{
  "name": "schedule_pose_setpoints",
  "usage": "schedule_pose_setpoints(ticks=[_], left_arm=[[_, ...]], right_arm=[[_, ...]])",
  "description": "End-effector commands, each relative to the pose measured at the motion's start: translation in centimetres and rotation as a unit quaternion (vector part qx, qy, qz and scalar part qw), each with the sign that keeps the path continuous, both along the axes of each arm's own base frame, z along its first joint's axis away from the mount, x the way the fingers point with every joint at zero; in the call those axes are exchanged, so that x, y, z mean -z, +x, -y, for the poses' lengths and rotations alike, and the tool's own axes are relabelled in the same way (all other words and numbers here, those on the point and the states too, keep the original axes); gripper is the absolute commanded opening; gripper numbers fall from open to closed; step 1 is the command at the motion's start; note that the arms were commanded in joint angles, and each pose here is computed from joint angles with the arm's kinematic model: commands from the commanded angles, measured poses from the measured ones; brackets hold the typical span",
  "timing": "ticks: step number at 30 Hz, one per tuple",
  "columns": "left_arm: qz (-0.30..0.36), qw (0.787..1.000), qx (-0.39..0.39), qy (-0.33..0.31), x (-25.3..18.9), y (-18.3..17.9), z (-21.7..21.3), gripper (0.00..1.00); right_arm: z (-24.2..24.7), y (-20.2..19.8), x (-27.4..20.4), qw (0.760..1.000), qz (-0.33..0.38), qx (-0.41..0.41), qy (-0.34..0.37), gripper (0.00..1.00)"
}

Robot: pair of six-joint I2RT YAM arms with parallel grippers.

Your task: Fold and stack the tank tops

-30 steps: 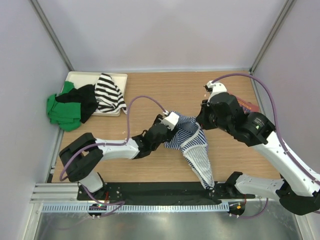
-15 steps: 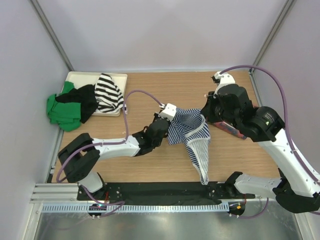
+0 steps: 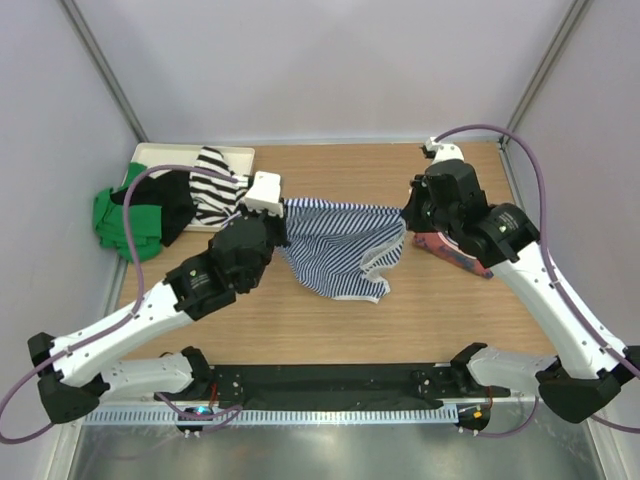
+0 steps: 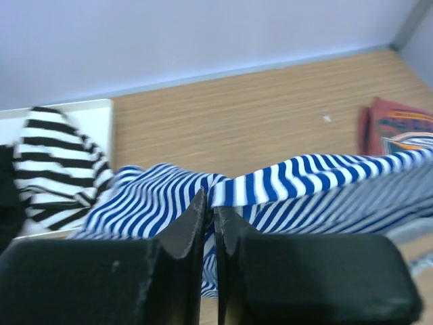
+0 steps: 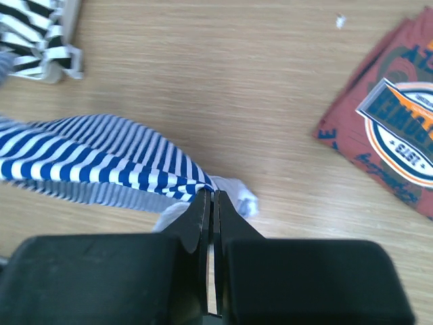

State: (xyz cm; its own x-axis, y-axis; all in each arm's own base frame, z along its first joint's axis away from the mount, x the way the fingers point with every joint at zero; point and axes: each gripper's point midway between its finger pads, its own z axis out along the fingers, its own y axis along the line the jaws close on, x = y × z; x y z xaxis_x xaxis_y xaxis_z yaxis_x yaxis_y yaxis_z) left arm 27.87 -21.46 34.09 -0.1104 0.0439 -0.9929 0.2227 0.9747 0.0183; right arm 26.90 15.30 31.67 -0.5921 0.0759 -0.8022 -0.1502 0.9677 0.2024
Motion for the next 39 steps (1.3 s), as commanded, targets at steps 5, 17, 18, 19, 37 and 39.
schedule_pose_setpoints(ticks=[5, 17, 18, 19, 37, 39], left_arm=[[-0.211, 0.974, 0.083, 0.009, 15.2, -4.1, 3.5, 0.14], [-0.263, 0.964, 0.007, -0.046, 19.8, -5.4, 1.2, 0.28], [-0.271, 0.961, 0.001, -0.049, 20.8, -5.7, 0.7, 0.47], [-0.276, 0.959, -0.005, -0.058, 21.2, -5.9, 0.6, 0.58], [-0.436, 0.889, -0.017, -0.139, 28.2, -8.9, 1.1, 0.4], [-0.441, 0.886, -0.021, -0.142, 28.6, -8.7, 1.0, 0.4]], right_arm=[[4.6, 1.5, 7.6, 0.997, -0.041, 0.071, 0.005, 0.01], [5.1, 0.0, 12.9, 0.994, -0.083, 0.066, 0.005, 0.01], [5.1, -0.1, 13.1, 0.994, -0.086, 0.066, 0.006, 0.01], [5.1, -0.2, 13.1, 0.994, -0.085, 0.065, 0.007, 0.01], [4.5, -0.6, 13.6, 0.994, -0.09, 0.053, 0.021, 0.01], [4.5, -0.6, 13.6, 0.994, -0.09, 0.053, 0.021, 0.01]])
